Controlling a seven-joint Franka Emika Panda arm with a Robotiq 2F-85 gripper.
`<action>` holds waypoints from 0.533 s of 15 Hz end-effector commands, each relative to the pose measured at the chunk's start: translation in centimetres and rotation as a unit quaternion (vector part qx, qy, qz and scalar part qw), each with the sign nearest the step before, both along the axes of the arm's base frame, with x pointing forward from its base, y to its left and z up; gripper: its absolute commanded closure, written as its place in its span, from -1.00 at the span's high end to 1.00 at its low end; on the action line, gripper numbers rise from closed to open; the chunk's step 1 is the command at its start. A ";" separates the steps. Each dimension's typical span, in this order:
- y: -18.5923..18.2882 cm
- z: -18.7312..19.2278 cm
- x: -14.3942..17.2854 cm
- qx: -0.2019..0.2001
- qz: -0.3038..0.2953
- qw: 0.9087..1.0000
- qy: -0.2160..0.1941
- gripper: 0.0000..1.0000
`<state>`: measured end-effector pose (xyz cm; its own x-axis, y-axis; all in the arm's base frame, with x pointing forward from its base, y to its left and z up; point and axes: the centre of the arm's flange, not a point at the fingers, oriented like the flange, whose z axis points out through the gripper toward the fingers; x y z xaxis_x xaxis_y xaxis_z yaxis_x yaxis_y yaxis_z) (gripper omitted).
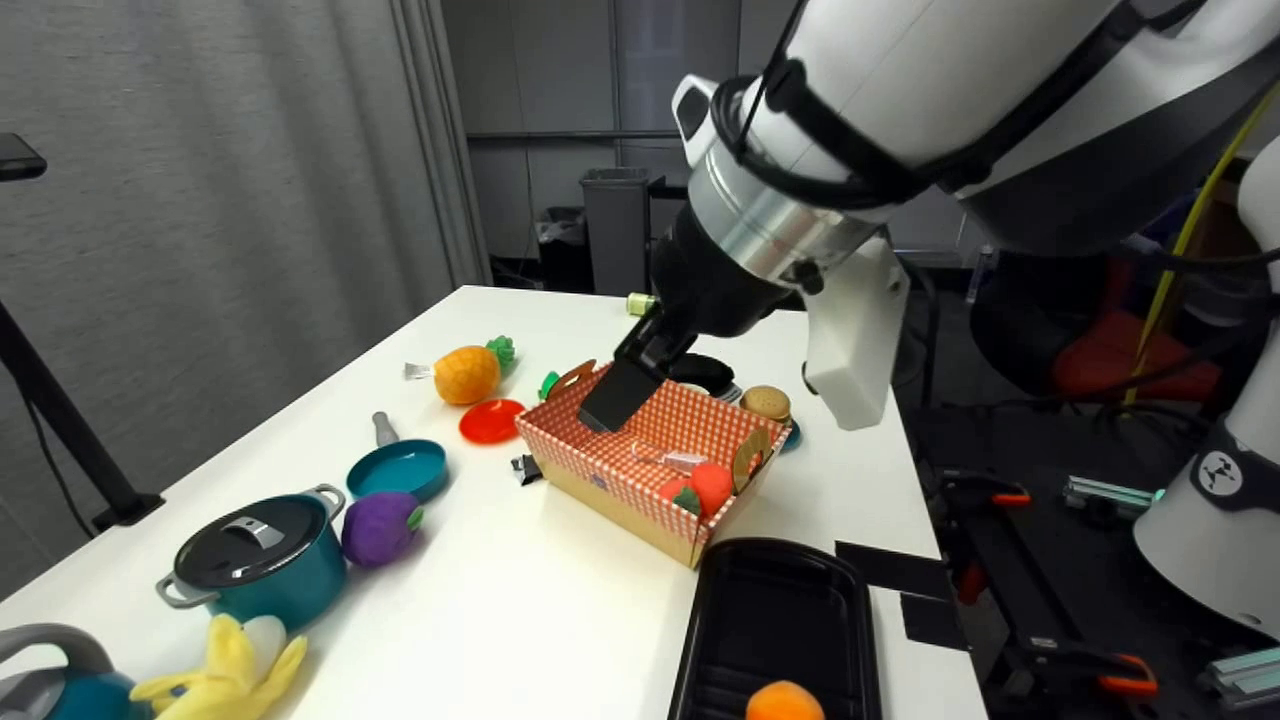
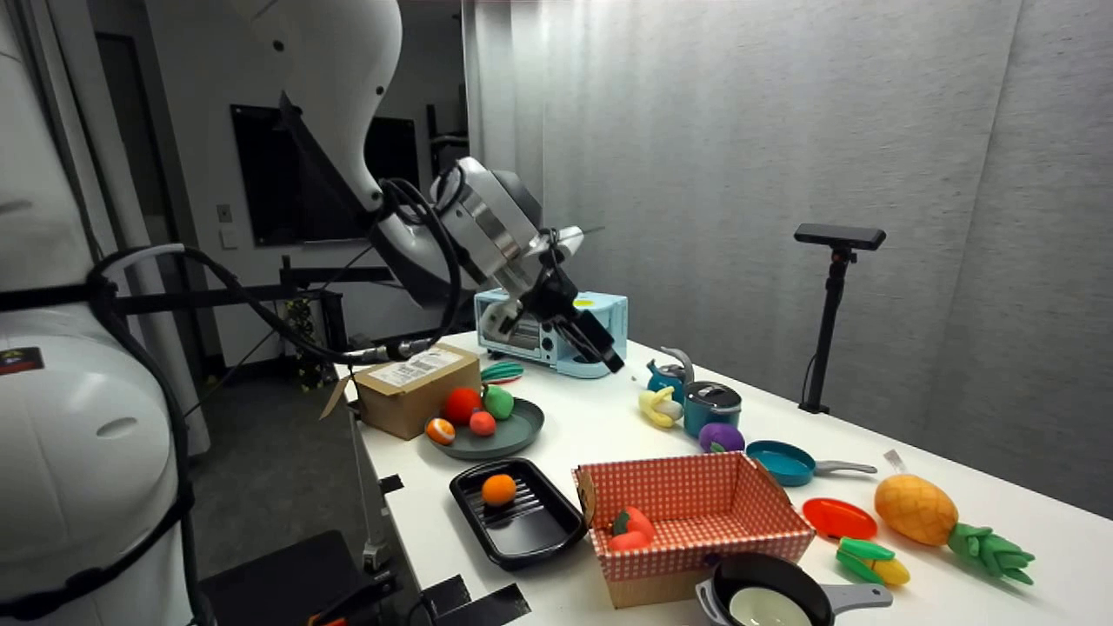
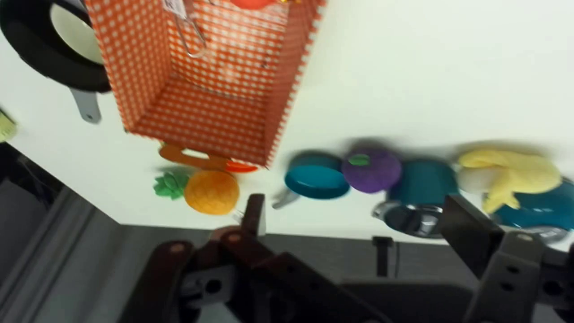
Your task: Slide the box to the right
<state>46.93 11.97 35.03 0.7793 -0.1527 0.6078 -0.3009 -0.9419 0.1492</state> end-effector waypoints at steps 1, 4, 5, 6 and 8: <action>6.9 6.2 0.1 -0.015 0.078 0.997 -0.026 1.00; 11.0 8.4 -0.1 -0.010 0.133 0.991 -0.025 1.00; 12.0 8.8 0.0 -0.008 0.145 0.989 -0.017 1.00; 12.6 9.1 0.0 -0.001 0.152 0.988 -0.009 1.00; 12.5 7.9 -0.9 0.004 0.149 0.989 -0.014 1.00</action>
